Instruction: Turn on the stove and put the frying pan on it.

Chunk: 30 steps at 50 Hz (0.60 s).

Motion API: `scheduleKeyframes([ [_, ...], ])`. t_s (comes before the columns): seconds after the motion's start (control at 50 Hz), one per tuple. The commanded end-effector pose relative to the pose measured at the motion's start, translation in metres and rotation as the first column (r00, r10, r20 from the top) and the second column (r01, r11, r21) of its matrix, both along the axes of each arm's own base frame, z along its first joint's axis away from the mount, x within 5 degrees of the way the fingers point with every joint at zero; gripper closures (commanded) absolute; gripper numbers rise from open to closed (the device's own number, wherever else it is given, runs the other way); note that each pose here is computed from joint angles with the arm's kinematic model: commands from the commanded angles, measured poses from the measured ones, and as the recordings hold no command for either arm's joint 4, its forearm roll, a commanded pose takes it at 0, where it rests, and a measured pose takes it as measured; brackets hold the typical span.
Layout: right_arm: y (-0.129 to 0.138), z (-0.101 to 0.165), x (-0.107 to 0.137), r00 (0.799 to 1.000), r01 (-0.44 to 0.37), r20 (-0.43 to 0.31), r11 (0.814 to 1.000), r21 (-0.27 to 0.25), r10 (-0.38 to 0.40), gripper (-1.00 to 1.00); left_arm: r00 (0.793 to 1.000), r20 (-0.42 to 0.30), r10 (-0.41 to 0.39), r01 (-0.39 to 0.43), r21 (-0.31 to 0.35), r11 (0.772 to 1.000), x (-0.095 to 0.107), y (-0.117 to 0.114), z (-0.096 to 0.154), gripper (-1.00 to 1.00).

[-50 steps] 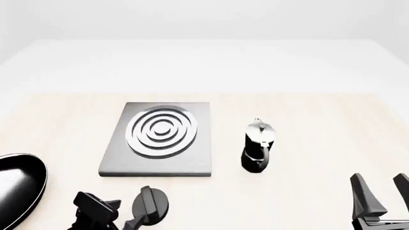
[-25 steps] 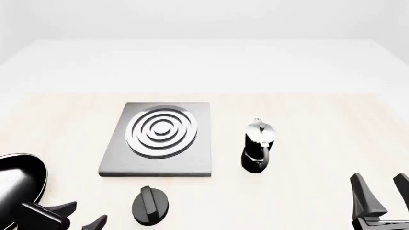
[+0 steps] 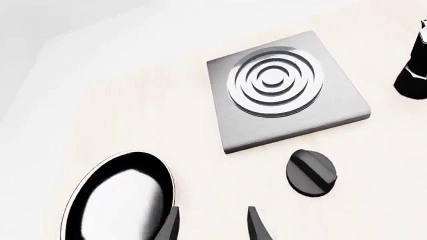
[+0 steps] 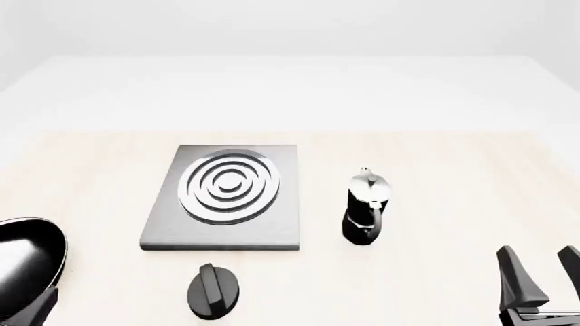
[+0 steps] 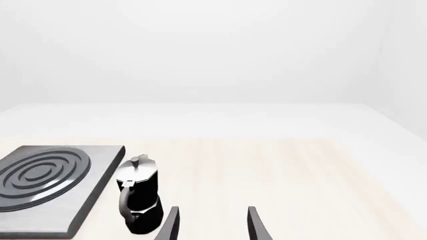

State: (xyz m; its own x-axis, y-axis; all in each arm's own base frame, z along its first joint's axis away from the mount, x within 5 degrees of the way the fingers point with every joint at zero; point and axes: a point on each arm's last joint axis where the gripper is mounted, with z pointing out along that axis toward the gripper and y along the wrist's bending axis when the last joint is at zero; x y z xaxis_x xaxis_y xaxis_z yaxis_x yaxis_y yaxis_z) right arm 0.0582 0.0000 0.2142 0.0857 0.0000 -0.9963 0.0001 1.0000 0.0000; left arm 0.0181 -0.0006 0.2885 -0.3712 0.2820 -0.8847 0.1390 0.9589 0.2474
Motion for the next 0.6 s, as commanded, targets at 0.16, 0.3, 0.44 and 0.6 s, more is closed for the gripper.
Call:
scheduleKeyframes([
  [0.16, 0.000, 0.000, 0.000, 1.000, 0.000, 0.000, 1.000, 0.000, 0.000, -1.00, 0.993, 0.099, 0.063, -0.071, 0.072, 0.995, -0.042, -0.001, 0.051, -1.00],
  [0.3, 0.000, 0.000, 0.000, 1.000, 0.000, 0.000, 1.000, 0.000, 0.000, -1.00, 0.982, 0.150, 0.115, -0.134, 0.130, 0.982, -0.063, -0.006, 0.078, -1.00],
  [0.44, 0.000, 0.000, 0.000, 1.000, 0.000, 0.000, 1.000, 0.000, 0.000, -1.00, 0.983, 0.098, 0.156, -0.169, 0.143, 0.975, -0.069, -0.009, 0.075, -1.00],
  [0.6, 0.000, 0.000, 0.000, 1.000, 0.000, 0.000, 1.000, 0.000, 0.000, -1.00, 0.972, 0.038, 0.232, -0.235, 0.176, 0.956, -0.060, -0.011, 0.064, -1.00],
])
